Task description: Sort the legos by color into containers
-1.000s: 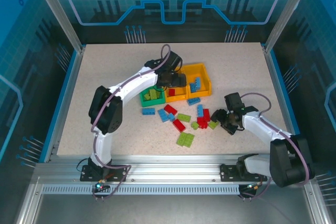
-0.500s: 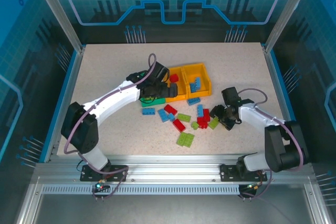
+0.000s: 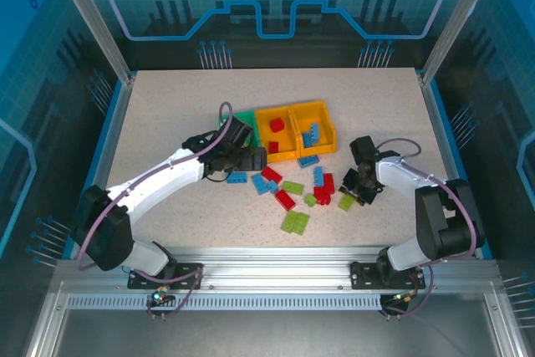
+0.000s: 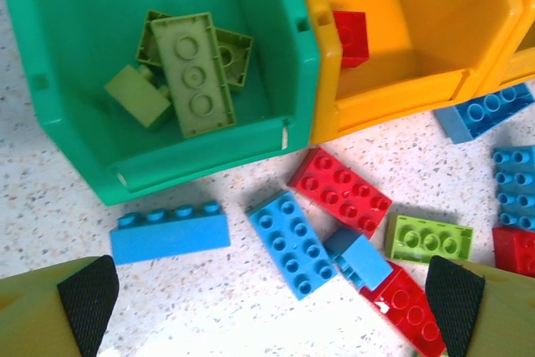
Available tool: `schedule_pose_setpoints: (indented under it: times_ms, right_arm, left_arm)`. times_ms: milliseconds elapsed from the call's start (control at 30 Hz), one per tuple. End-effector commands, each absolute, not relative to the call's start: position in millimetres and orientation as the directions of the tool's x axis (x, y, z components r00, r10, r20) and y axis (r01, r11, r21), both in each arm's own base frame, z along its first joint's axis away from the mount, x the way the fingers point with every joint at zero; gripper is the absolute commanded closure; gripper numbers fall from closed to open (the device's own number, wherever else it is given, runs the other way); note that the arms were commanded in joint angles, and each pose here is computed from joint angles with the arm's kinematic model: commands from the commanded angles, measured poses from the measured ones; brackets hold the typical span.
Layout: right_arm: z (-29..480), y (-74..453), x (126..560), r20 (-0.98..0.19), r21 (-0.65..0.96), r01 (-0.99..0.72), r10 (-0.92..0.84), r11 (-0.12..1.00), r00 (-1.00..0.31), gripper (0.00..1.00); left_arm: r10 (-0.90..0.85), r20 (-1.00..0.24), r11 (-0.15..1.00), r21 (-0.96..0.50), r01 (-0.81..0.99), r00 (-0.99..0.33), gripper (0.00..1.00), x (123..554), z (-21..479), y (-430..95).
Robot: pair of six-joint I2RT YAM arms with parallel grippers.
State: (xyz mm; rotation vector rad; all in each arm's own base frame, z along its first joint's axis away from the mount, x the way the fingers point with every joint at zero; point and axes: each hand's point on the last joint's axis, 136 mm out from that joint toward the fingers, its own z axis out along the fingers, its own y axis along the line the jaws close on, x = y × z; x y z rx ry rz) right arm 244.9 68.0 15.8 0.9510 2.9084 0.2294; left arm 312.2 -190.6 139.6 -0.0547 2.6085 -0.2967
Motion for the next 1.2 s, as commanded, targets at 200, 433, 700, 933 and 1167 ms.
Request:
schedule_pose_setpoints:
  times_ms: [200,433,700,933,1167]
  right_arm:
    - [87.2,80.1,270.3,-0.155,0.269,0.497,0.547,0.825,-0.823,0.76]
    - [169.4,181.0,321.3,-0.28,0.507,0.159,0.336,0.847,-0.899,0.73]
    - [200.1,319.4,369.7,-0.345,0.549,-0.142,0.069,0.824,-0.936,0.73]
    - [179.7,385.6,403.3,-0.311,0.578,-0.179,0.013,0.796,-0.95,0.73]
    - [146.5,411.3,433.8,-0.263,0.563,-0.133,0.024,0.815,-0.964,0.67]
  left_arm:
    - [-0.146,-0.535,0.986,-0.145,-0.08,-0.832,0.01,295.0,136.7,-147.3]
    - [-0.26,-0.526,0.966,-0.15,-0.213,-0.81,0.01,275.7,128.3,-108.1]
    - [-0.35,-0.438,0.937,-0.159,-0.311,-0.828,0.01,249.1,102.0,-87.8]
    - [-0.391,-0.368,0.92,-0.162,-0.356,-0.844,0.01,235.8,83.5,-85.8]
    - [-0.391,-0.336,0.92,-0.171,-0.352,-0.857,0.01,230.3,78.3,-89.1]
